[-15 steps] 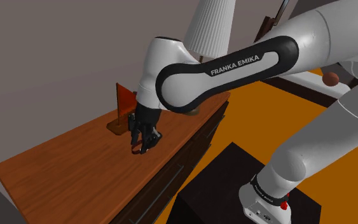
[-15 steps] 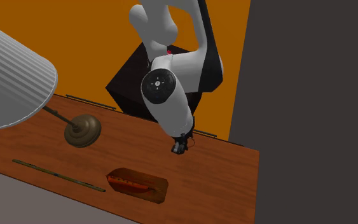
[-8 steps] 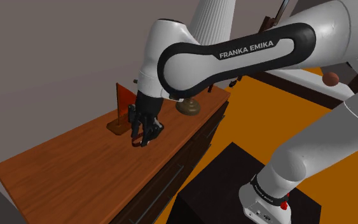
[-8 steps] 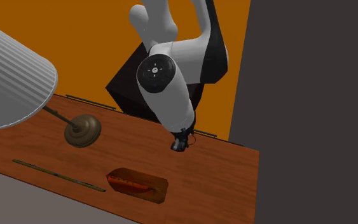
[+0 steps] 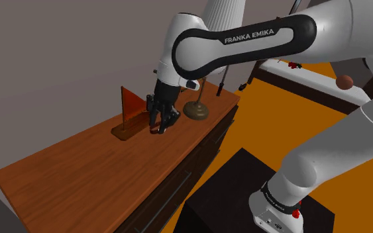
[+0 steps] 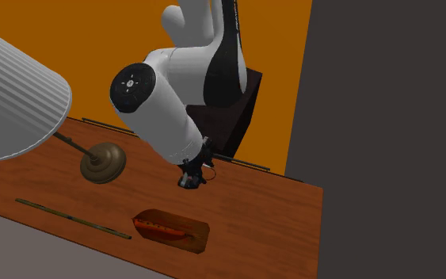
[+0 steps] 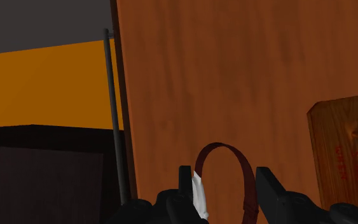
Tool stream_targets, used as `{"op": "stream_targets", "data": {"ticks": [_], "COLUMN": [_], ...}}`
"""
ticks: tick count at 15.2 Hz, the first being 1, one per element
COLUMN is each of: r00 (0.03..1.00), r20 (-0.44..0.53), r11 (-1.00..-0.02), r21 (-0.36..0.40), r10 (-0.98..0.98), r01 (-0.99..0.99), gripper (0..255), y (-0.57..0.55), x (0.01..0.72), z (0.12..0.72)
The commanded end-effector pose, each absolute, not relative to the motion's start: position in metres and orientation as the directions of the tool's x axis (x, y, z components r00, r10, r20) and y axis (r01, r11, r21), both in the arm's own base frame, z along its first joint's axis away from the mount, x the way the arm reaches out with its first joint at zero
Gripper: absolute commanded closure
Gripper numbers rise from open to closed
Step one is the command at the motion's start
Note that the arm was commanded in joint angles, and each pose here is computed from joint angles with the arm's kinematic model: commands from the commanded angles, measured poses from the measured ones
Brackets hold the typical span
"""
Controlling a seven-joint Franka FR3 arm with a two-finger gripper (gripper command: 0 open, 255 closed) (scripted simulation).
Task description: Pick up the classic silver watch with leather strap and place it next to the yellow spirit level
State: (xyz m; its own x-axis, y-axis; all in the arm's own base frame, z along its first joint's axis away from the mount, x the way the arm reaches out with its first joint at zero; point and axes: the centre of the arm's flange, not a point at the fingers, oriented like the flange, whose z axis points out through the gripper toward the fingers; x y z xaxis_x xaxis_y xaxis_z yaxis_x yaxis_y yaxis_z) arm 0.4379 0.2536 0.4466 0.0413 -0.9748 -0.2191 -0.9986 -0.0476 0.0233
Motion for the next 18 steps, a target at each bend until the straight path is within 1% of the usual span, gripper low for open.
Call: {"op": "stream_targets", "data": {"ticks": [1,16,18], "r00": [0.043,0.043,0.043], "r20": [-0.219,-0.219,-0.219], "r11": [-0.049,-0.049,-0.049], "r21": [0.024,0.024,0.024], "r10": [-0.975,-0.975,-0.975], "r01": [-0.999,-0.999,-0.999], "gripper": [255,255,255], "y": [0.229,0.05,0.05], "x": [0.446,0.532,0.532], "z": [0.447,0.449,0.438]}}
